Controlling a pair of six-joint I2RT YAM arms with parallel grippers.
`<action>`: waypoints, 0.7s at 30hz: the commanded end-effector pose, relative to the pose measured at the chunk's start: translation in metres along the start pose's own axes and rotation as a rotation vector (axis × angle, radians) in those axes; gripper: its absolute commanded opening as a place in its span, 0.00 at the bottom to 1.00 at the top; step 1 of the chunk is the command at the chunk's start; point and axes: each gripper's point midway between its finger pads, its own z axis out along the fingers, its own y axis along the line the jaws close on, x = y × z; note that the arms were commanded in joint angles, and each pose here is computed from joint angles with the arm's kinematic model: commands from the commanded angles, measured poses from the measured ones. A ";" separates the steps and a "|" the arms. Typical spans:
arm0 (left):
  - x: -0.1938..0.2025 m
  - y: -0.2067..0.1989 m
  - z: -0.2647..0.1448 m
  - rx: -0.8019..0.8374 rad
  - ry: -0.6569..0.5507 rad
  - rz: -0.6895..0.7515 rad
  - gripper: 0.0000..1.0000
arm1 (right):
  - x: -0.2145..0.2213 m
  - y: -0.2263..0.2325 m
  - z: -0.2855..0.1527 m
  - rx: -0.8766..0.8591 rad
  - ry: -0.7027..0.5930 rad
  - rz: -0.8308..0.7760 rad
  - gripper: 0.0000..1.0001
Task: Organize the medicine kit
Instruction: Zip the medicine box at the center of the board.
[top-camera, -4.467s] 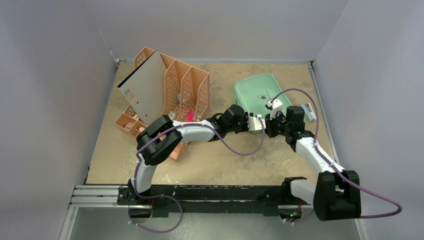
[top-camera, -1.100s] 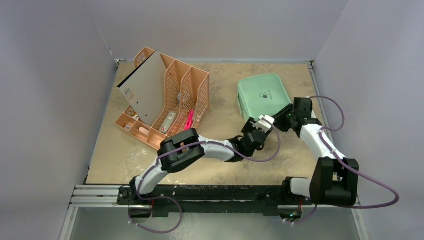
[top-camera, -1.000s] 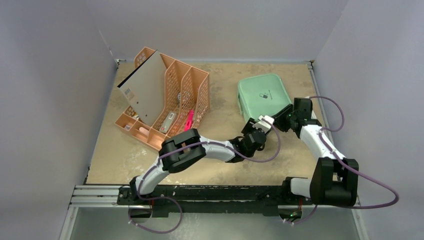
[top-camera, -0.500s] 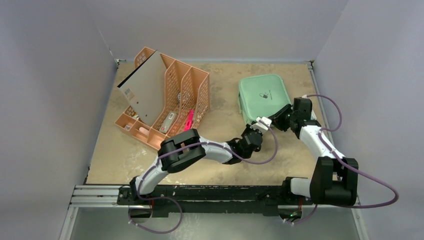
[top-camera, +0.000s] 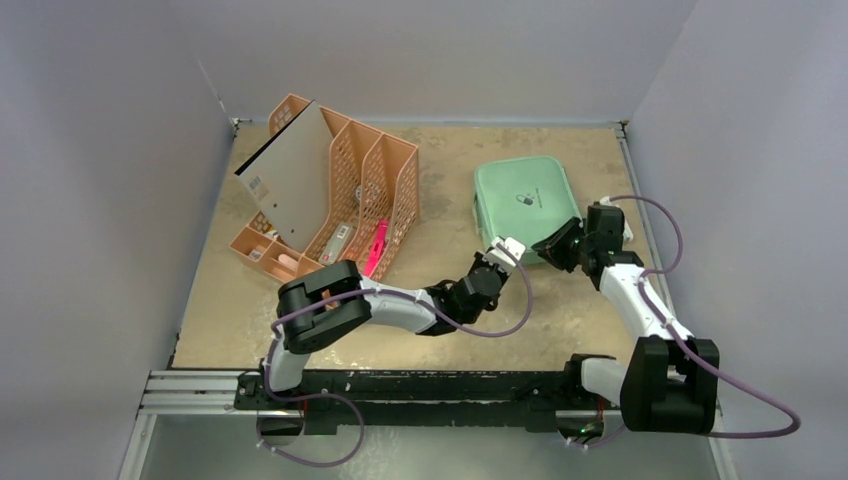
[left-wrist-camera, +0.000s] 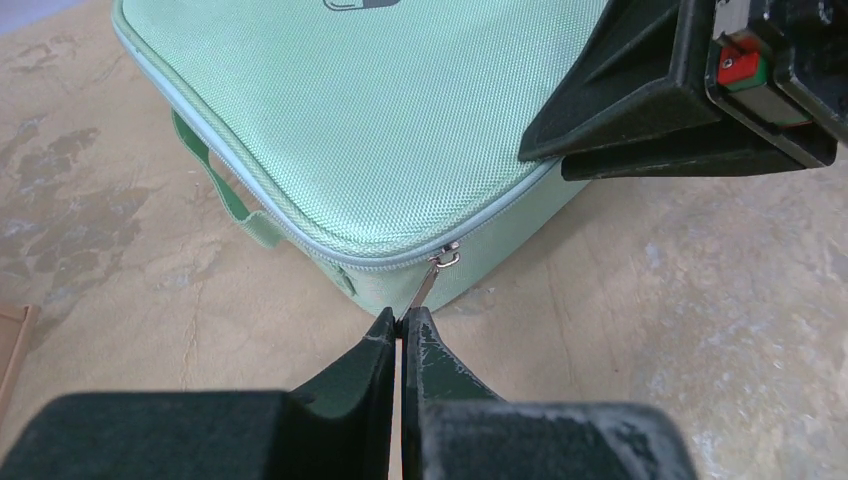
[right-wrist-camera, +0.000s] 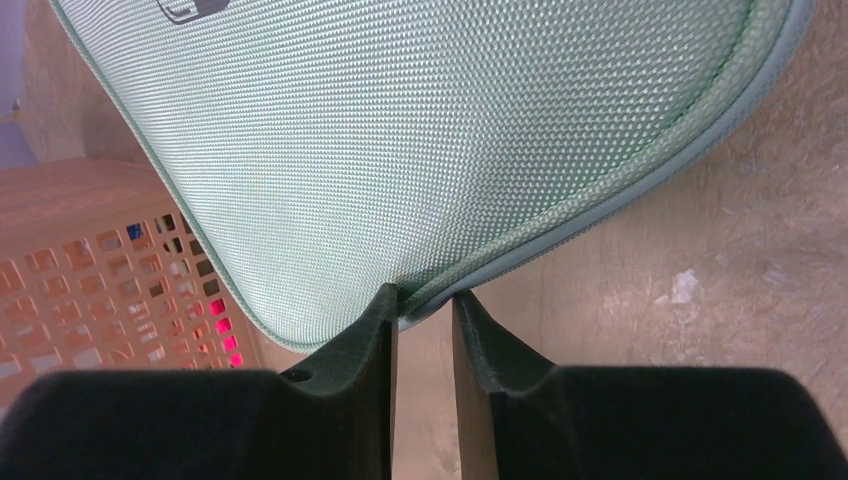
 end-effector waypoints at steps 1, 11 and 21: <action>-0.031 0.017 -0.011 -0.035 -0.069 -0.093 0.00 | 0.040 -0.045 -0.010 0.143 0.134 -0.060 0.08; 0.000 0.023 -0.030 -0.013 0.008 -0.087 0.00 | 0.054 -0.046 -0.016 0.110 0.163 -0.057 0.07; 0.007 0.019 -0.038 0.057 0.021 -0.056 0.00 | 0.046 -0.035 -0.021 0.072 0.130 -0.092 0.06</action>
